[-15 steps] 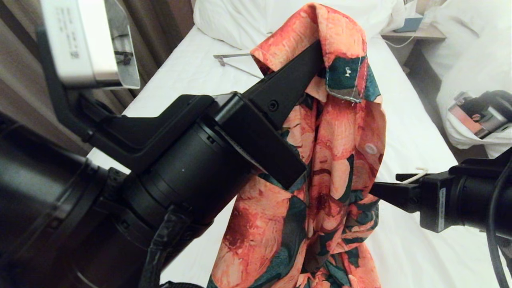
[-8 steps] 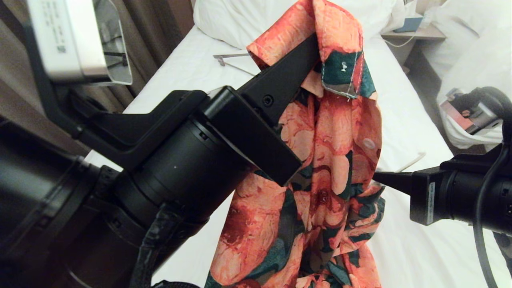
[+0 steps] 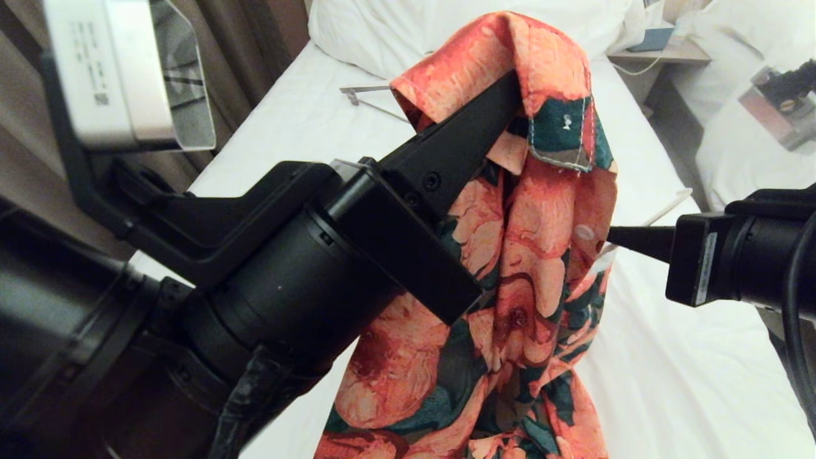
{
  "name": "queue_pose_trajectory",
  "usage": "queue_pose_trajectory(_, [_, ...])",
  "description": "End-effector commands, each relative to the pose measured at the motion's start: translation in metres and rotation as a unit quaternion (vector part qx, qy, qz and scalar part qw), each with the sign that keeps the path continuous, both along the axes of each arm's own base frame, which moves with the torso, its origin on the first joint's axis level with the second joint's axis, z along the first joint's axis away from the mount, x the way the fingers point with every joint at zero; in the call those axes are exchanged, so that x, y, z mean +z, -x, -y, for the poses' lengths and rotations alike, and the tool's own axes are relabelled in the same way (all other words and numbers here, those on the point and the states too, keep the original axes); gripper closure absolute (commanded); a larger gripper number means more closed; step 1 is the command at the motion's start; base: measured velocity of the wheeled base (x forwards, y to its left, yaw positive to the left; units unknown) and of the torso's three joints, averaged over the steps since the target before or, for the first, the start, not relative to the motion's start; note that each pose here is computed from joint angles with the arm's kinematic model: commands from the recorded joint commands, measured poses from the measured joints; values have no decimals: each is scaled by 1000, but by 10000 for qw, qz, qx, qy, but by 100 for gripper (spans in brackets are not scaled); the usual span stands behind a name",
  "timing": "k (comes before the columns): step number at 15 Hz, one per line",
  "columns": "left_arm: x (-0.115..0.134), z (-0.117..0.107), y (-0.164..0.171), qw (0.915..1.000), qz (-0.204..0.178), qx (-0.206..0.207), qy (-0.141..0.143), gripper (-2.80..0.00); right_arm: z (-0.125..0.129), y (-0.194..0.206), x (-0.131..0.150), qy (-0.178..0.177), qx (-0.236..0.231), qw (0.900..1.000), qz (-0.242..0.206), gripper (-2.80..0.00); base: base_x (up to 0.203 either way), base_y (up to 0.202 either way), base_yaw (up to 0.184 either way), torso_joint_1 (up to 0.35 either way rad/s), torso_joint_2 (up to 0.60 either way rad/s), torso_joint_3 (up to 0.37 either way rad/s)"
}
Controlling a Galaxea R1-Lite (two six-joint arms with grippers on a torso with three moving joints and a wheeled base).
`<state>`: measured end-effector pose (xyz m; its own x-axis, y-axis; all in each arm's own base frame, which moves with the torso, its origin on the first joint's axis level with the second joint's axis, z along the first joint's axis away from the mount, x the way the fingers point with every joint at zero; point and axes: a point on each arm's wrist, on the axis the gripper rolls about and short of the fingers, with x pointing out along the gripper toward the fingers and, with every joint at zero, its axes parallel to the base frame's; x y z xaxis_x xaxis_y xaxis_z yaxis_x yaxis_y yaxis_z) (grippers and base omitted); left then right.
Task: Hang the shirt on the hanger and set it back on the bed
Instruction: Take the clothes hanger out of the clothes
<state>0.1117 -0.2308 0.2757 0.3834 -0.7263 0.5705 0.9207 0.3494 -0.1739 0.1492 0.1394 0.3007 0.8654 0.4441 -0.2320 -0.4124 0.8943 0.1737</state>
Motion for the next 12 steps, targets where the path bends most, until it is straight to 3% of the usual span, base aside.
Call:
queue_pose_trajectory(1, [-3,-5,5,9996,120,-254,-87,0,0,0,7,5,-48,9999,145,0,0,0,0,0,0,0])
queue_pose_trajectory(6, [-9,-3,12,9985,104,-473,-251,0,0,0,19,-89,-66,9994,315,0,0,0,0,0,0,0])
queue_pose_trajectory(12, [-17,-6,16,9945,67,-699,-775,0,5,4,41,-148,-60,9987,489,0,0,0,0,0,0,0])
